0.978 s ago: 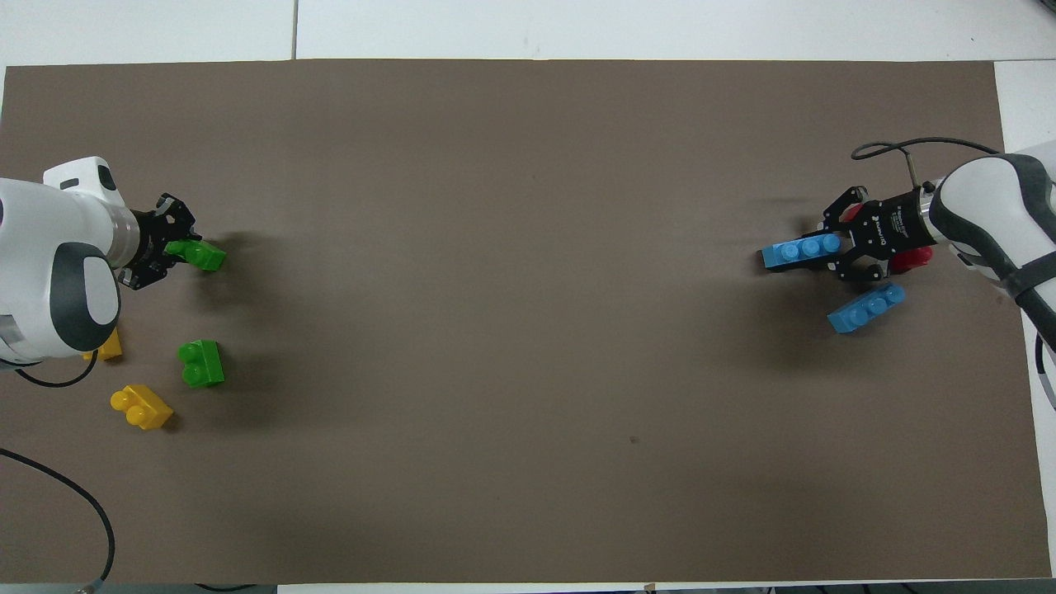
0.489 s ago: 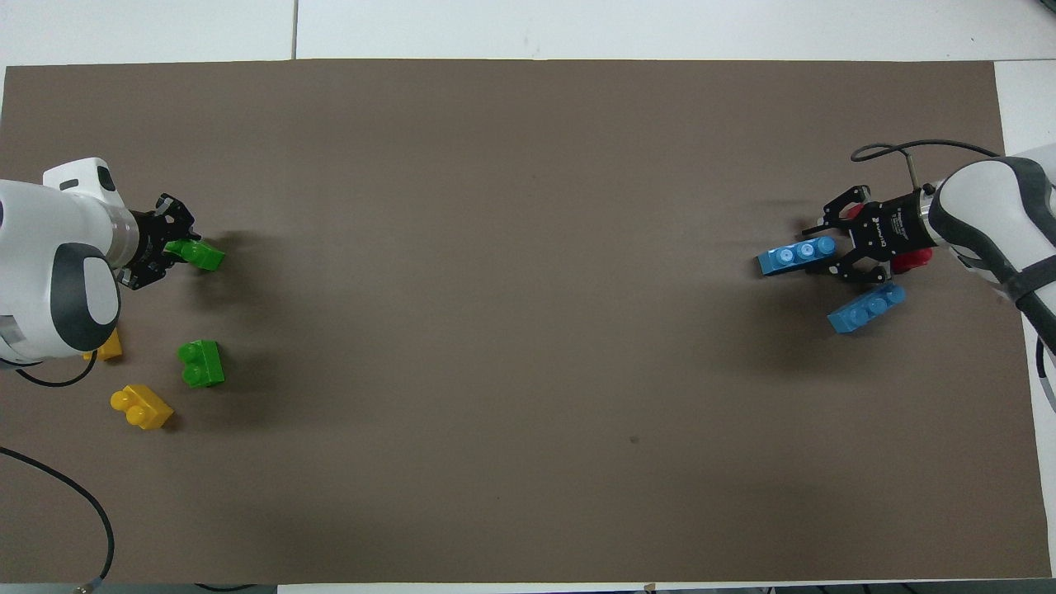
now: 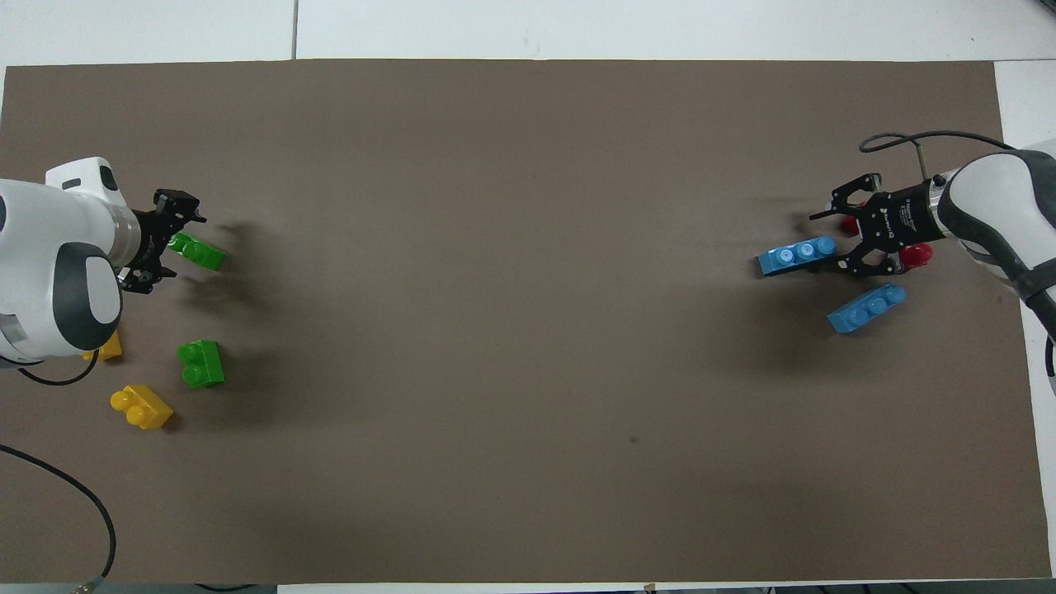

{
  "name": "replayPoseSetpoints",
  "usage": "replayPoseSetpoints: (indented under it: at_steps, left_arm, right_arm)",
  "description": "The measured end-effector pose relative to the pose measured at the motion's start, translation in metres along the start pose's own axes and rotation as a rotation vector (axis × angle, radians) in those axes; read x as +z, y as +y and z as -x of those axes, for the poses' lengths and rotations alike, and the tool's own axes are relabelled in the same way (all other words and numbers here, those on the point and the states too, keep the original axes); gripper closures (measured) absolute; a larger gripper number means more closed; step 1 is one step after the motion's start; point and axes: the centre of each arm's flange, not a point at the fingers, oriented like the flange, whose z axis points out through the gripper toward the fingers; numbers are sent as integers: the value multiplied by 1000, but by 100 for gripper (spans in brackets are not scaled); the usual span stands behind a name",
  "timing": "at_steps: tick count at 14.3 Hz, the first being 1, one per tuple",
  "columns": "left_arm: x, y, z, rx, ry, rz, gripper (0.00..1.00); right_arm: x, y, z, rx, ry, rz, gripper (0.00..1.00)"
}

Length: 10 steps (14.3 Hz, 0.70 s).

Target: Remove green block with left arm and hold with right

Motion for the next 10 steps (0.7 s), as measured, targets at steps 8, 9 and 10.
replayPoseSetpoints:
  at_steps: [8,9,10]
  left_arm:
    - [-60,20,-11,172,17,16,0]
    - [-75,23,-13,219,5,3,0]
    - [-91,26,-16,273,-8,-10,0]
  right_arm:
    - [-39,-16,21,-53,64,-2,24]
    - [-49,-19,30,-72,83,9,21]
    - [-59,-23,41,-95,97,25,19]
